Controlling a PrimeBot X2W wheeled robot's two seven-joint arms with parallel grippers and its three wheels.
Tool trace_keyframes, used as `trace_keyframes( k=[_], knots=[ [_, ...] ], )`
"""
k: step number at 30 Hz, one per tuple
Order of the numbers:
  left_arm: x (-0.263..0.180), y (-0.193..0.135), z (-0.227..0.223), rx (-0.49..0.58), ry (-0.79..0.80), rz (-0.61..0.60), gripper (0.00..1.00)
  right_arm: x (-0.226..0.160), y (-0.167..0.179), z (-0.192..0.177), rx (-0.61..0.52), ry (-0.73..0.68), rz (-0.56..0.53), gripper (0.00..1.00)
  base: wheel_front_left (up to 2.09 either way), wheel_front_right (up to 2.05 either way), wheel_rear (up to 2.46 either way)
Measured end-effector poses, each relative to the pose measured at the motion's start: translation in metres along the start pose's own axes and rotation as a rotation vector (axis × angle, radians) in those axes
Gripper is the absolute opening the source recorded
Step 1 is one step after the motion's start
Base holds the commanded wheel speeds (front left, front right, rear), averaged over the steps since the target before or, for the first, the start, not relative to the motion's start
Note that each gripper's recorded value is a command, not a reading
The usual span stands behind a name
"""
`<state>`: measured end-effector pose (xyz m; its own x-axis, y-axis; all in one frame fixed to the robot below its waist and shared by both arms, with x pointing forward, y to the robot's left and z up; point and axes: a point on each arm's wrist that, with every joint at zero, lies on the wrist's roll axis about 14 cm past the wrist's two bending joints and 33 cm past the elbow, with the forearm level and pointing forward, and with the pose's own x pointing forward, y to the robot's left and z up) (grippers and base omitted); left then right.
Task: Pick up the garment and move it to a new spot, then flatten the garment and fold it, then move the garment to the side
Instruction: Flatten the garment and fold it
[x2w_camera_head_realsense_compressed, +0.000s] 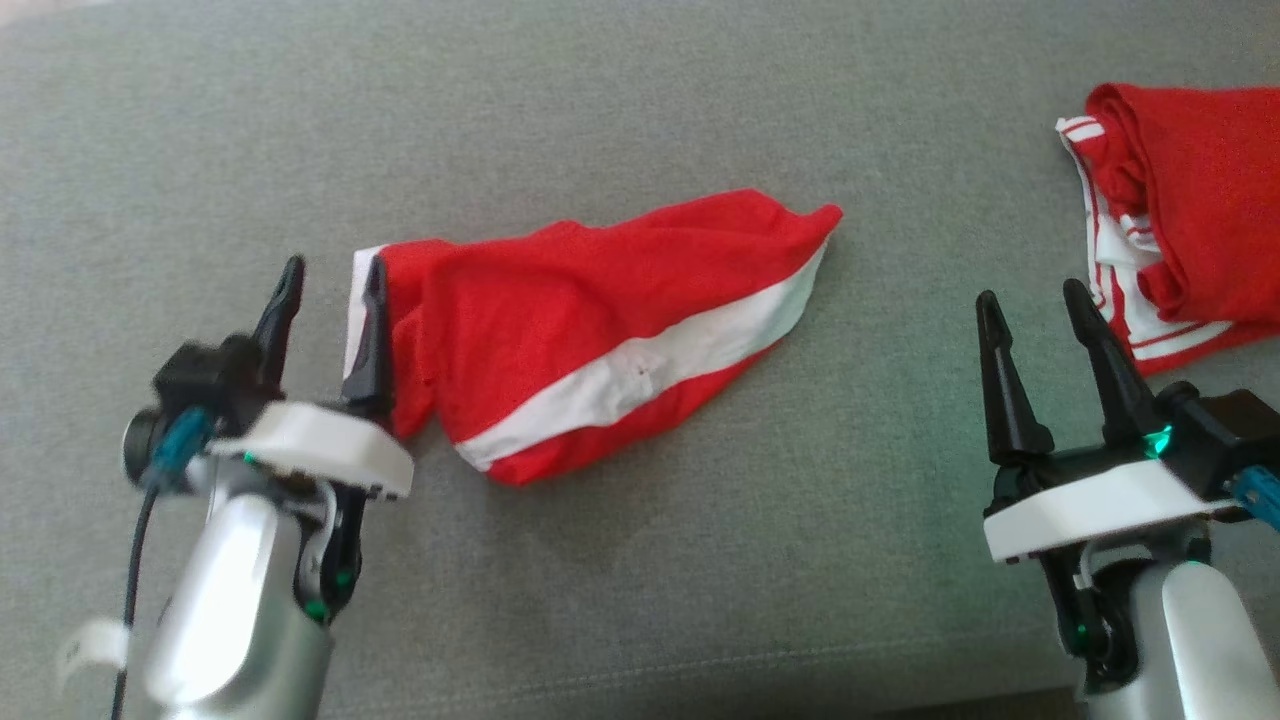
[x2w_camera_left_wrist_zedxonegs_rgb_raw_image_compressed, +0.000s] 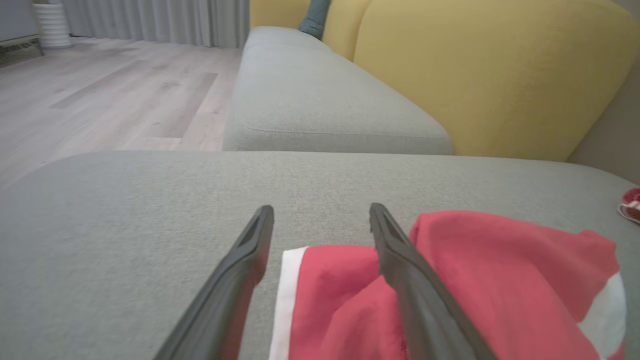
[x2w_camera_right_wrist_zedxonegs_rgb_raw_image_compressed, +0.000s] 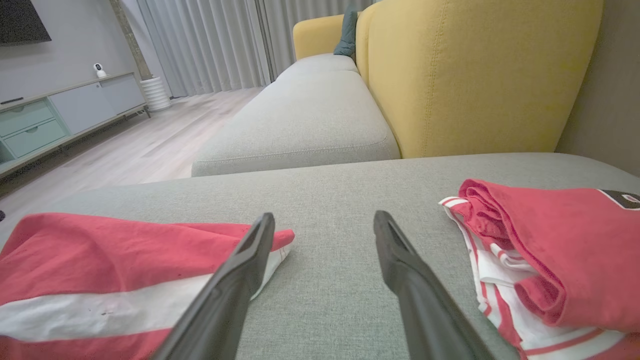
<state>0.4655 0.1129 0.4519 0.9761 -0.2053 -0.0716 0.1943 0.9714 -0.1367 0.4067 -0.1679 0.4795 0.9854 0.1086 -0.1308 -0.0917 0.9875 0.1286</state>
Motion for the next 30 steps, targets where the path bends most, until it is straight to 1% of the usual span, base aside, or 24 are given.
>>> trace_keyframes(
  k=[4,8,17,22,30],
  knots=[
    [-0.02,0.009,0.014,-0.013,-0.048,0.057,1.0,0.0,0.007,0.005,-0.004,-0.008,0.021,1.0,0.0,0.0,0.0],
    [-0.039,0.015,0.026,-0.001,-0.089,0.105,1.0,0.0,0.013,0.009,-0.014,-0.012,0.044,1.0,0.0,0.0,0.0],
    [-0.081,0.019,0.026,0.007,-0.086,0.161,1.0,-0.009,0.02,0.008,-0.025,0.001,0.07,1.0,0.0,0.0,0.0],
    [-0.086,0.018,0.029,0.004,-0.089,0.169,1.0,-0.01,0.022,0.006,-0.025,0.009,0.075,1.0,0.0,0.0,0.0],
    [-0.084,0.012,0.028,0.0,-0.083,0.15,1.0,-0.009,0.022,0.004,-0.024,0.017,0.075,1.0,0.0,0.0,0.0]
  ],
)
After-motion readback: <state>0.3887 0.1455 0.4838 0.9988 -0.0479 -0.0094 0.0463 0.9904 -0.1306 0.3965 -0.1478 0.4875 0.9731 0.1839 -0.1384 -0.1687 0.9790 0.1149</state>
